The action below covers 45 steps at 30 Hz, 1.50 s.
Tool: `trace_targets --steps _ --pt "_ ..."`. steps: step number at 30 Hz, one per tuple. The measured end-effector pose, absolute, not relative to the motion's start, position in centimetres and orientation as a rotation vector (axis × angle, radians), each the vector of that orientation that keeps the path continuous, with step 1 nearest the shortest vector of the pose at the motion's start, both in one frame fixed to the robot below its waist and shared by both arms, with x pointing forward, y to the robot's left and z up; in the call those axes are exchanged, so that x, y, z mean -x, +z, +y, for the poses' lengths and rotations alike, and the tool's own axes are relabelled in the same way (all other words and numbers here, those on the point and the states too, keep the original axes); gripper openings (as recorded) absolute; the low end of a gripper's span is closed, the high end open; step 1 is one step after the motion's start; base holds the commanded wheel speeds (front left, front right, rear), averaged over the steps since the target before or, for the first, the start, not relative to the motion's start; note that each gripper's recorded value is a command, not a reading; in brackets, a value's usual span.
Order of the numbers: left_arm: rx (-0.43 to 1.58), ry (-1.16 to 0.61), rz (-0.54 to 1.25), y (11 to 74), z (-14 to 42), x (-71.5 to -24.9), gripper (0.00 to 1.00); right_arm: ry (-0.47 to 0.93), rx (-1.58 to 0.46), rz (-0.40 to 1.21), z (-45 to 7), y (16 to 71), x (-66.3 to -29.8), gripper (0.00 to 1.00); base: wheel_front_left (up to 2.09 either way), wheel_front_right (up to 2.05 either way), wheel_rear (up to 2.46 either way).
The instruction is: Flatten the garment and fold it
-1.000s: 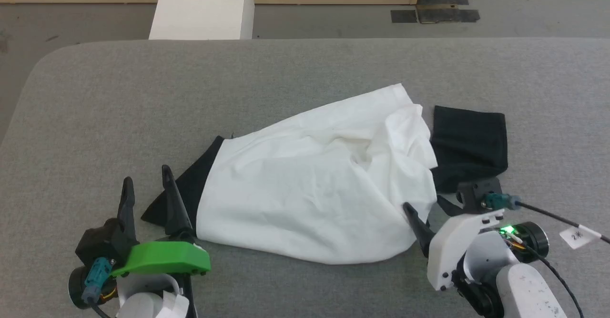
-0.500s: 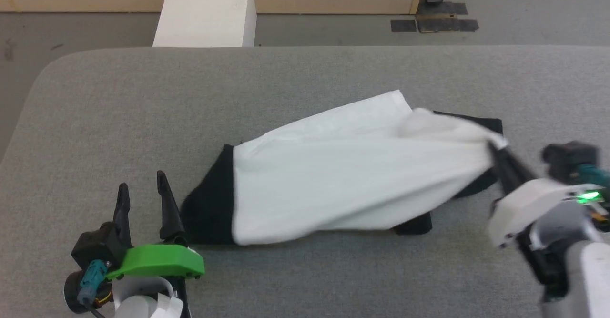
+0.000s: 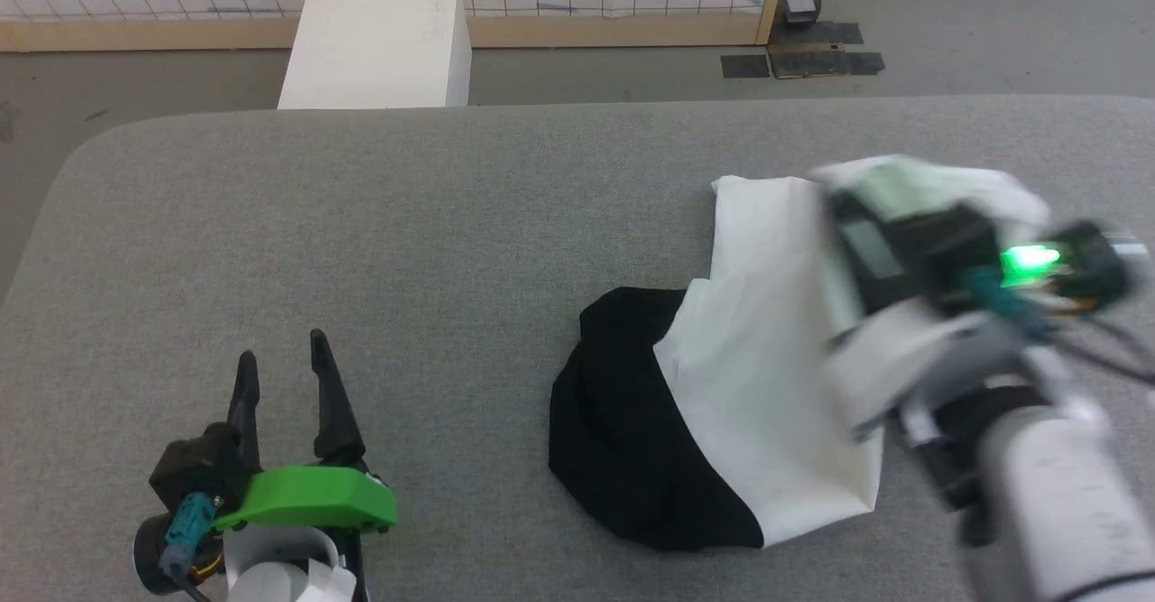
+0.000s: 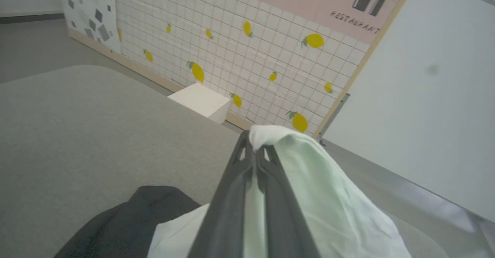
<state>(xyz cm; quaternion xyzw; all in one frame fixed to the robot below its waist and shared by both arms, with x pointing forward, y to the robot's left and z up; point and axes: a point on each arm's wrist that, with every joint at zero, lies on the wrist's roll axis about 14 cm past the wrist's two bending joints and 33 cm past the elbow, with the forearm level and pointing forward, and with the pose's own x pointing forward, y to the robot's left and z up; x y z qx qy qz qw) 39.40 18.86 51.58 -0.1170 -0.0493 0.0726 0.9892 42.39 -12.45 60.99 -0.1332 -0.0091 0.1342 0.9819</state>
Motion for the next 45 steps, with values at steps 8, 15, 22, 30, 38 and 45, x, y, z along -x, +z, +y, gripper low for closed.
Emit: trace_targets --steps 8,15,22,30,38,45 --pt "0.235 0.152 -0.075 50.8 19.0 -39.2 1.0 0.927 0.351 0.297 4.2 50.1 -34.8 0.0 0.0 0.0 0.0" --pt "0.233 0.179 -0.063 50.3 19.7 -39.1 1.0 1.07 0.318 0.682 2.9 42.5 -29.6 1.0 0.0 0.0 0.0" --pt "0.244 0.149 -0.077 50.9 18.7 -39.6 1.0 0.705 0.144 0.475 -4.9 46.8 -36.5 1.0 0.0 0.0 0.0" --pt "0.26 0.033 -0.076 51.2 15.0 -40.6 1.0 0.217 -0.01 0.208 -15.6 50.6 -37.8 1.0 0.0 0.0 0.0" --pt "0.264 -0.312 -0.021 52.0 4.6 -44.8 1.0 0.071 -0.036 0.185 -18.9 50.2 -37.0 1.0 0.0 0.0 0.0" --pt "0.2 -0.538 0.27 49.4 -3.2 -49.1 1.0 0.039 -0.055 0.193 -19.7 49.4 -38.0 1.0 0.0 0.0 0.0"
